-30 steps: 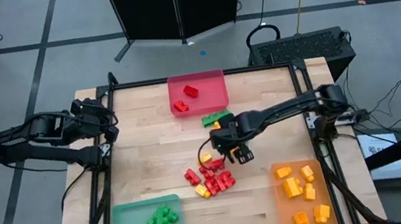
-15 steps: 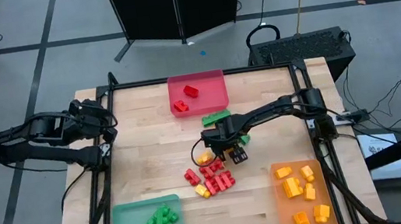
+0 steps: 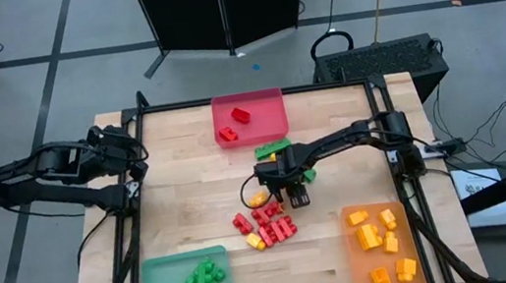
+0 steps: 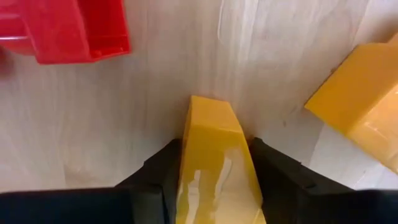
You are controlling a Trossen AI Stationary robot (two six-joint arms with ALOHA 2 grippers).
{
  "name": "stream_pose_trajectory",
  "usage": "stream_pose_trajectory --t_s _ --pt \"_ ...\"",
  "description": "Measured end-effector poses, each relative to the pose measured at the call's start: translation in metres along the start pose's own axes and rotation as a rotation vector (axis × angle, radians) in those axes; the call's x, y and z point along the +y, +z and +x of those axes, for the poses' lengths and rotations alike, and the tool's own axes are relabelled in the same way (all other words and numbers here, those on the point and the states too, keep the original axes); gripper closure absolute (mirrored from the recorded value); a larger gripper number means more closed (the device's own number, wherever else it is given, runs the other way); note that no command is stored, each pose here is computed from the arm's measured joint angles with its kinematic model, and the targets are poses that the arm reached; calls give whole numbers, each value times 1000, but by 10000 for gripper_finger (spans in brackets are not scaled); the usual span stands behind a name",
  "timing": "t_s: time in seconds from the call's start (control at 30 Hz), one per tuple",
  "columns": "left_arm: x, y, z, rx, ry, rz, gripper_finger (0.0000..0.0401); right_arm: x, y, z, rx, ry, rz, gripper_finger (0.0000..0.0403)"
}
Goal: Sort blocks
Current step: Put the yellow game piece into the orange bin
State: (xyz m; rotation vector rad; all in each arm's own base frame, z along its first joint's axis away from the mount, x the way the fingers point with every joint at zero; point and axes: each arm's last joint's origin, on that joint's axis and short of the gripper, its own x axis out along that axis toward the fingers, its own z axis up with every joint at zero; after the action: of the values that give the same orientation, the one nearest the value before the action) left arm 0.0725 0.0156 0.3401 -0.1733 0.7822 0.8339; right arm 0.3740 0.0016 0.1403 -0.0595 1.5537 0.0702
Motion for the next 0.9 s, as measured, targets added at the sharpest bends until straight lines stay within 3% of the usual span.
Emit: stream_pose_trajectory --t_s 0.13,0.4,0.67,0.9 --pt "0 0 0 0 0 0 342 5 -3 -19 -52 25 43 256" --pt "0 0 0 -1 0 -1 342 20 -29 -106 -280 41 190 256" --pt "0 0 0 -2 -1 -5 342 65 -91 -172 -319 65 339 256" --pt "0 0 0 -2 -1 -28 342 114 -147 -195 -247 69 471 256"
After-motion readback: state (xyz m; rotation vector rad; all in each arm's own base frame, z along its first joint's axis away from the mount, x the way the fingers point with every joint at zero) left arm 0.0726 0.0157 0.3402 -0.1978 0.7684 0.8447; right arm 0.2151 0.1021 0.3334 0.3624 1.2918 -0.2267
